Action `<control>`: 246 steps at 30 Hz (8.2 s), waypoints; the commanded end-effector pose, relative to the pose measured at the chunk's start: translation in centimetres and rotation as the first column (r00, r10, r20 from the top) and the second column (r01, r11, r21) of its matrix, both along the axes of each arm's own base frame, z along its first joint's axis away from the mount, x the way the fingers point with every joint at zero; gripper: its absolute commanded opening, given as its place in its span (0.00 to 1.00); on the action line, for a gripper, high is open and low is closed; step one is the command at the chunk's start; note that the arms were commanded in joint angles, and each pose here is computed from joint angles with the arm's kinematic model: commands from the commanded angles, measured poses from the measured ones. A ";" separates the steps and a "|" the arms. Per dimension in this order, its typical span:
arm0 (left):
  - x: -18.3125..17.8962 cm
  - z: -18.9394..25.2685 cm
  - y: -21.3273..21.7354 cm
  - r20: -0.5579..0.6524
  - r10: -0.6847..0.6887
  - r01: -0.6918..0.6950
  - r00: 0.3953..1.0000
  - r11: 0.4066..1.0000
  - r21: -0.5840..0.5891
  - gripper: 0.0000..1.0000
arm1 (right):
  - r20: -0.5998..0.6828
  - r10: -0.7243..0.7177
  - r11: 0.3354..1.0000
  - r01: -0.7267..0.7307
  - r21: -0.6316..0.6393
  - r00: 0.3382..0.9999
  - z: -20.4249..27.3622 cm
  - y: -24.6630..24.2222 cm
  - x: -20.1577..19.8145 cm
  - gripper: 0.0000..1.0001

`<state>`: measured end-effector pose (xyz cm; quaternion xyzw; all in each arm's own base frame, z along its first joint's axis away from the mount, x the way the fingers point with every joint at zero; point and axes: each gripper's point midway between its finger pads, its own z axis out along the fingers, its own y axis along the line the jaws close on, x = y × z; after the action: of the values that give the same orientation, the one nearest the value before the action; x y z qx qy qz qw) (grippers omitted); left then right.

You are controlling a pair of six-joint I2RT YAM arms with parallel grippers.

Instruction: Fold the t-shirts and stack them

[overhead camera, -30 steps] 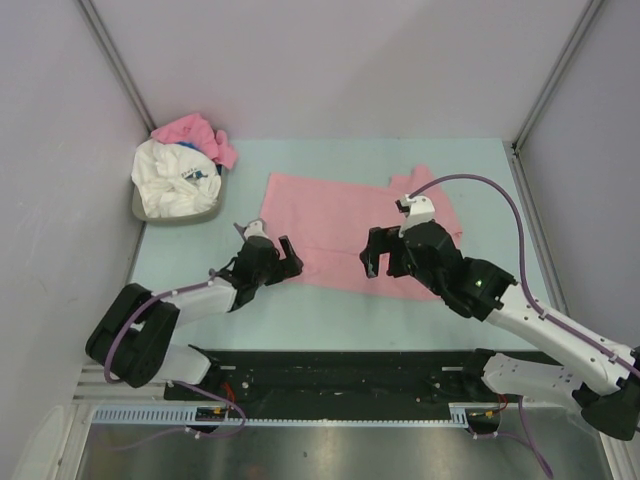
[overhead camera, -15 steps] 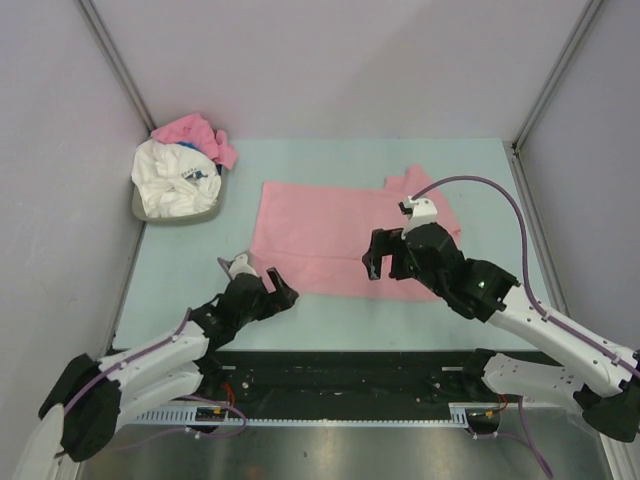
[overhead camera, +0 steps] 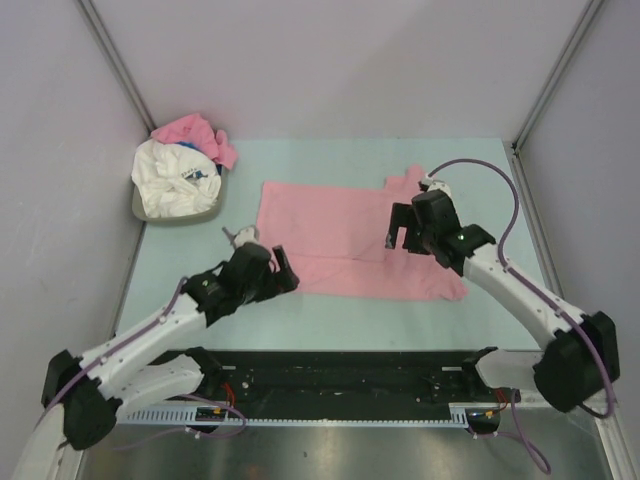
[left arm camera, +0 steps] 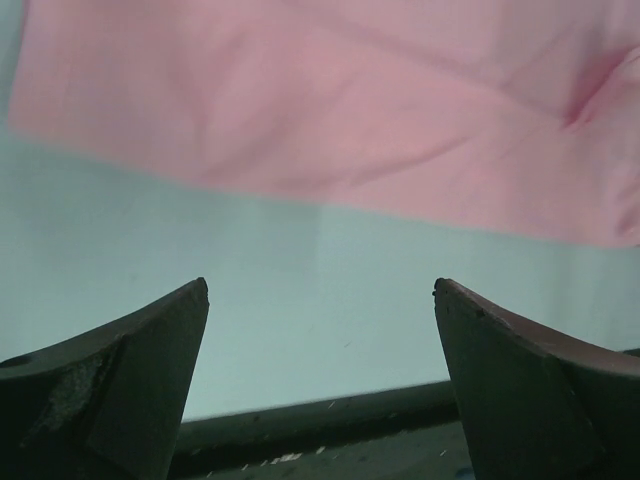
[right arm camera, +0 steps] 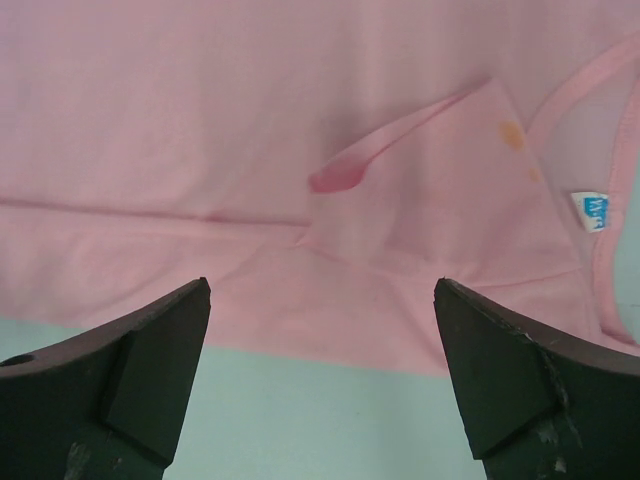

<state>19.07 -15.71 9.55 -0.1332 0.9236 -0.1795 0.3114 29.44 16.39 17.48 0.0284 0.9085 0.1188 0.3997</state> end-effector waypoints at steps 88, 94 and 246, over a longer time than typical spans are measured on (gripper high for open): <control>17.4 4.0 -0.5 0.007 0.096 -0.094 0.995 0.955 0.280 1.00 | -0.166 -0.277 0.960 0.269 -0.073 0.946 -4.8 -7.6 13.3 1.00; 22.6 2.9 1.8 -0.062 0.140 -0.119 0.988 0.957 0.264 1.00 | -0.233 -0.255 0.967 0.250 -0.050 0.938 -5.9 -7.6 18.8 1.00; 22.6 4.6 10.5 0.010 0.271 -0.268 0.963 0.946 0.180 0.00 | 0.013 -0.233 0.972 0.233 -0.030 0.972 3.5 -8.4 14.3 0.00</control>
<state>42.43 -5.99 12.97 -0.2042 0.9279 -0.0426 0.3090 45.41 9.20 18.82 0.1237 0.9096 0.0766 0.3892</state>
